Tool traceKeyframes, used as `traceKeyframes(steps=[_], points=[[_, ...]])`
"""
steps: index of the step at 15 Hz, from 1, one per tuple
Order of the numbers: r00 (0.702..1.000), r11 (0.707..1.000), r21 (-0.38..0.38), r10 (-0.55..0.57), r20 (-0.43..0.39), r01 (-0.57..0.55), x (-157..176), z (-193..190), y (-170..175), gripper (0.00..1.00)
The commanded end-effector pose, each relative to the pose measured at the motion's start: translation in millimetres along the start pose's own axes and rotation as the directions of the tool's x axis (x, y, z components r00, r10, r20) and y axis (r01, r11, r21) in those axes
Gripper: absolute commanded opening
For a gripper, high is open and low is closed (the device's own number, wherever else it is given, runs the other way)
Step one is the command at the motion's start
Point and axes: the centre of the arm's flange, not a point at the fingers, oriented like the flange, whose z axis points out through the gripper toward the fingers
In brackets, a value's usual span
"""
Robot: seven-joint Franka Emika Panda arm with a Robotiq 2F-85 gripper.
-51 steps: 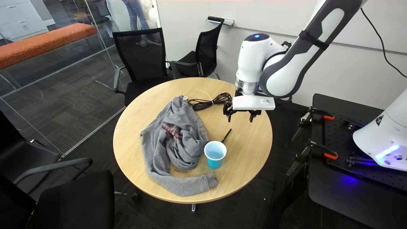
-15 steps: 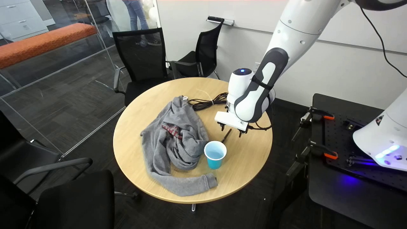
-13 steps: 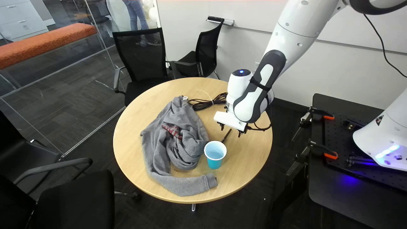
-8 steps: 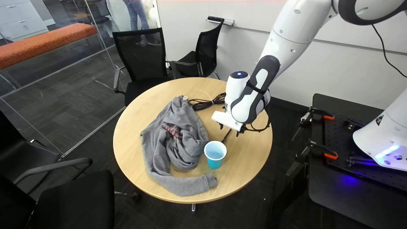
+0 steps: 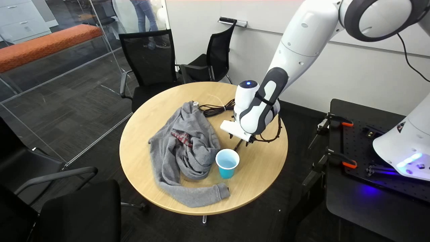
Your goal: Move the pen to the right
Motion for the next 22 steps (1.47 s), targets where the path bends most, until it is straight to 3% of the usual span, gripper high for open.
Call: traceKeyframes(steps=[1,3,4,5,7,15,22], points=[[1.0,1.0,0.0,0.026,0.003,-0.026,-4.8,7.5,-11.0,0.87],[1.0,1.0,0.0,0.025,0.006,-0.025,-5.0,11.0,-11.0,0.83],[1.0,1.0,-0.001,0.025,0.008,-0.025,-5.0,13.0,-10.8,0.75],[1.0,1.0,-0.002,0.025,0.009,-0.025,-5.0,14.4,-10.5,0.76],[1.0,1.0,-0.003,0.025,0.011,-0.025,-5.2,17.5,-9.7,0.56],[1.0,1.0,0.01,0.026,0.011,-0.026,-7.2,10.8,-9.8,0.0],[1.0,1.0,0.025,0.018,-0.018,-0.017,-0.3,-26.1,1.2,0.03]])
